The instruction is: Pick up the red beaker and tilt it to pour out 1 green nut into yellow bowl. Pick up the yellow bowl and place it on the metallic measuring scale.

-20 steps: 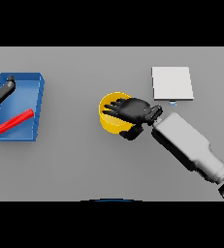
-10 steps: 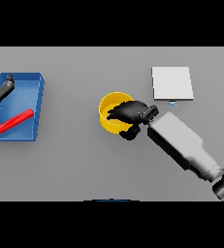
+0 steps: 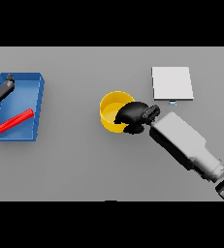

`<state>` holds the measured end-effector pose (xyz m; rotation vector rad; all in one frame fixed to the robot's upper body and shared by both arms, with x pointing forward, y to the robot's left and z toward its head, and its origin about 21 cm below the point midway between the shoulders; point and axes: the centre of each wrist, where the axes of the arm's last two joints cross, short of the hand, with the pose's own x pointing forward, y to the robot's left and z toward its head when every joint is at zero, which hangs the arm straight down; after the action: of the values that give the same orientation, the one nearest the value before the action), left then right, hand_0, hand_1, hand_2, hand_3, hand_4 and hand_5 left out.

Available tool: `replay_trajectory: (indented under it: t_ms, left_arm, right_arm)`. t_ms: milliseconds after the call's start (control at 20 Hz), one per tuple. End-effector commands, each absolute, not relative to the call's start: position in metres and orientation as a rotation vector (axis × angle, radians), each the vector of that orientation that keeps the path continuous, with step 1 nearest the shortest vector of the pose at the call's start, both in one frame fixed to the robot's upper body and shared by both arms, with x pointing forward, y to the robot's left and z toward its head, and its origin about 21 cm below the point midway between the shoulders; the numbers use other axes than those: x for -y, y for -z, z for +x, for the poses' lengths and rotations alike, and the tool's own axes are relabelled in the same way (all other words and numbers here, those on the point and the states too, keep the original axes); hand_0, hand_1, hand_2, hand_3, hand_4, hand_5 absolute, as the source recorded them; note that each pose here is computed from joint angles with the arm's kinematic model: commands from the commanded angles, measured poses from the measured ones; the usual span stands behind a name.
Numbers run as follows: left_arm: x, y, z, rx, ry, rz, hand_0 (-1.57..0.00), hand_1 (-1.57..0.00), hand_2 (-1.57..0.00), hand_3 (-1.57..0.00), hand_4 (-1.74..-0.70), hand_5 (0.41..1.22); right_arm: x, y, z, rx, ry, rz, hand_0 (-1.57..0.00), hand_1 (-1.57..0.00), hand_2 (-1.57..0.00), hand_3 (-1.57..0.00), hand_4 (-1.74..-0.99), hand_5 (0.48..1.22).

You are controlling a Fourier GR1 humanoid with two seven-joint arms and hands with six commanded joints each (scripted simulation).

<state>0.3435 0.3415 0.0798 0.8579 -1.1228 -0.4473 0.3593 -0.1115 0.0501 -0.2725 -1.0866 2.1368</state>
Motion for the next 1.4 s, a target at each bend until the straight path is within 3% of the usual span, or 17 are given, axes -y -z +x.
replay_trajectory:
  t_ms: [0,100,300,550,850,950,1350]
  left_arm:
    - [-0.345,-0.080,0.344,1.111,0.449,0.859,0.00,0.00,0.00,0.00,-0.74,0.690]
    - [-0.342,-0.081,0.347,1.106,0.446,0.865,0.00,0.00,0.00,0.00,-0.74,0.689]
    - [-0.345,-0.080,0.346,1.106,0.447,0.862,0.00,0.00,0.00,0.00,-0.73,0.685]
    - [-0.343,-0.079,0.344,1.118,0.454,0.861,0.00,0.00,0.00,0.00,-0.74,0.690]
    - [-0.348,-0.082,0.348,1.114,0.444,0.872,0.00,0.00,0.00,0.00,-0.74,0.697]
    - [-0.345,-0.086,0.348,1.130,0.445,0.858,0.00,0.00,0.00,0.00,-0.75,0.697]
    - [-0.347,-0.086,0.345,1.117,0.447,0.877,0.00,0.00,0.00,0.00,-0.74,0.708]
  right_arm:
    - [0.115,-0.050,0.359,1.086,-2.137,-0.267,-1.42,-1.42,-1.25,-1.27,-1.681,1.180]
    - [0.115,-0.052,0.360,1.094,-2.131,-0.268,-1.47,-1.47,-1.28,-1.37,-1.702,1.195]
    - [0.115,-0.062,0.360,1.126,-2.127,-0.279,-1.53,-1.53,-1.31,-1.40,-1.725,1.210]
    - [0.115,-0.090,0.362,1.137,-2.102,-0.335,-1.56,-1.56,-1.40,-1.27,-1.736,1.217]
    - [0.140,-0.119,0.367,1.195,-2.038,-0.428,-1.57,-1.57,-1.44,-1.27,-1.740,1.220]
    - [0.150,-0.123,0.375,1.204,-2.008,-0.439,-1.57,-1.57,-1.44,-1.38,-1.740,1.220]
    - [0.204,-0.140,0.406,1.205,-1.847,-0.617,-1.57,-1.57,-1.54,-1.21,-1.741,1.221]
